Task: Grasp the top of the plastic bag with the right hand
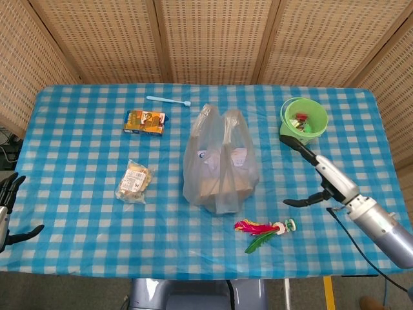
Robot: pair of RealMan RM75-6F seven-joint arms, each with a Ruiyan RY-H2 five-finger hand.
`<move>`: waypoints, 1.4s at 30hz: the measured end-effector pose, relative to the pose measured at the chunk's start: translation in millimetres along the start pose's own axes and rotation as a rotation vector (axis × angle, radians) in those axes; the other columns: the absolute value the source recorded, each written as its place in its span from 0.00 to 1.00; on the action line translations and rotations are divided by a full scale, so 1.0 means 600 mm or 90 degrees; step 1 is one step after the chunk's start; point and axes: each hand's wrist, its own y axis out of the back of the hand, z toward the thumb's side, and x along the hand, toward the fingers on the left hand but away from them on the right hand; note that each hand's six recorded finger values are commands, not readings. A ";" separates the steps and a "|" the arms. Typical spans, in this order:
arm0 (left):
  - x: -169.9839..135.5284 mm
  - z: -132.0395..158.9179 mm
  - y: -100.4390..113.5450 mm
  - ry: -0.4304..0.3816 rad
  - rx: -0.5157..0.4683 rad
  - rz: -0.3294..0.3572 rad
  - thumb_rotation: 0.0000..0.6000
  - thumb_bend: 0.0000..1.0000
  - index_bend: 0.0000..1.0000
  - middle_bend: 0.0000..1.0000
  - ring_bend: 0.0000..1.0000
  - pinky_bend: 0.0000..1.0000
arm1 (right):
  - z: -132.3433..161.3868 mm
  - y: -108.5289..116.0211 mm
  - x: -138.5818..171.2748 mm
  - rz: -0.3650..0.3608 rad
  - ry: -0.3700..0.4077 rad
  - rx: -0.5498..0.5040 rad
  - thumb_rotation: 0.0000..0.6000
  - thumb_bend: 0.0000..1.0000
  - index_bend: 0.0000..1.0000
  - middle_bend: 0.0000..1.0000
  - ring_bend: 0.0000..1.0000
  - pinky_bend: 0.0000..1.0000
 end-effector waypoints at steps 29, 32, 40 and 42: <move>0.025 -0.025 0.004 0.036 -0.015 -0.007 1.00 0.00 0.00 0.00 0.00 0.00 | 0.156 -0.085 -0.200 0.135 -0.042 -0.149 1.00 0.00 0.16 0.12 0.00 0.00; 0.027 -0.028 0.004 0.039 -0.016 -0.007 1.00 0.00 0.00 0.00 0.00 0.00 | 0.170 -0.089 -0.219 0.138 -0.045 -0.203 1.00 0.00 0.16 0.14 0.00 0.02; 0.032 -0.033 0.003 0.050 -0.016 -0.009 1.00 0.00 0.00 0.00 0.00 0.00 | 0.193 -0.096 -0.258 0.141 -0.049 -0.325 1.00 0.00 0.14 0.24 0.13 0.15; 0.034 -0.034 0.003 0.051 -0.016 -0.009 1.00 0.00 0.00 0.00 0.00 0.00 | 0.198 -0.098 -0.266 0.143 -0.051 -0.362 1.00 0.00 0.13 0.26 0.19 0.19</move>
